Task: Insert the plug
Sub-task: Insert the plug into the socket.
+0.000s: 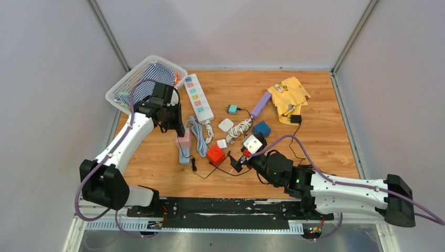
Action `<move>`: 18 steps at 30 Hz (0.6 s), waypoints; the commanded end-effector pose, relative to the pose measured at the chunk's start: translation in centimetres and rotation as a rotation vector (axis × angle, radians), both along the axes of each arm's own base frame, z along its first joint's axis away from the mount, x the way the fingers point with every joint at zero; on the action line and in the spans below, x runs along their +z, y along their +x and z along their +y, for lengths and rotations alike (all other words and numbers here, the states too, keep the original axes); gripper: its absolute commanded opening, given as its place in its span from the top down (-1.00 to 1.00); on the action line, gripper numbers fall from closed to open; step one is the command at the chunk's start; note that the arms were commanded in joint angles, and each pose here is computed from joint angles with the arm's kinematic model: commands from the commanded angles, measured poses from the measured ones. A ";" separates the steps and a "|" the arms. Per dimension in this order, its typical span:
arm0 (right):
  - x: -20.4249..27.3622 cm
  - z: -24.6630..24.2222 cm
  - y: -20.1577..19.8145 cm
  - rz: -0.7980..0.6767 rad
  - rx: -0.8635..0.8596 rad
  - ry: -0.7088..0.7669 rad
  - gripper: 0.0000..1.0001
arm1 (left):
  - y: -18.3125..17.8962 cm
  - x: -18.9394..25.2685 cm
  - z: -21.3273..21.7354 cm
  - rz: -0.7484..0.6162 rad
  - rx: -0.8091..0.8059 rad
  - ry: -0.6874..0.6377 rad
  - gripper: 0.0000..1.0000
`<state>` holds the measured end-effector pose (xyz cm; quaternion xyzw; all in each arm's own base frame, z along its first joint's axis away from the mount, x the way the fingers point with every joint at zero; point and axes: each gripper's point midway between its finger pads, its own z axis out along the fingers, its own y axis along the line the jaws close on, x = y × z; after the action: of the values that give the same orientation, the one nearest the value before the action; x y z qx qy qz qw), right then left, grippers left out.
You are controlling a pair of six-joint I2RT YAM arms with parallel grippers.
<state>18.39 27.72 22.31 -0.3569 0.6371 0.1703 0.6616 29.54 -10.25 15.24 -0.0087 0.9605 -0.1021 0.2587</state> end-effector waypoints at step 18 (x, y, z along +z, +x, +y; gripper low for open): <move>-0.2 -0.8 0.2 -0.003 -0.028 0.005 -1.00 | -1.7 -4.7 1.0 0.164 -0.031 0.114 1.00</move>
<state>18.37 27.59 22.26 -0.3562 0.6373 0.1700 0.6618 30.49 -10.35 14.75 -0.0063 0.9605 -0.0929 0.2621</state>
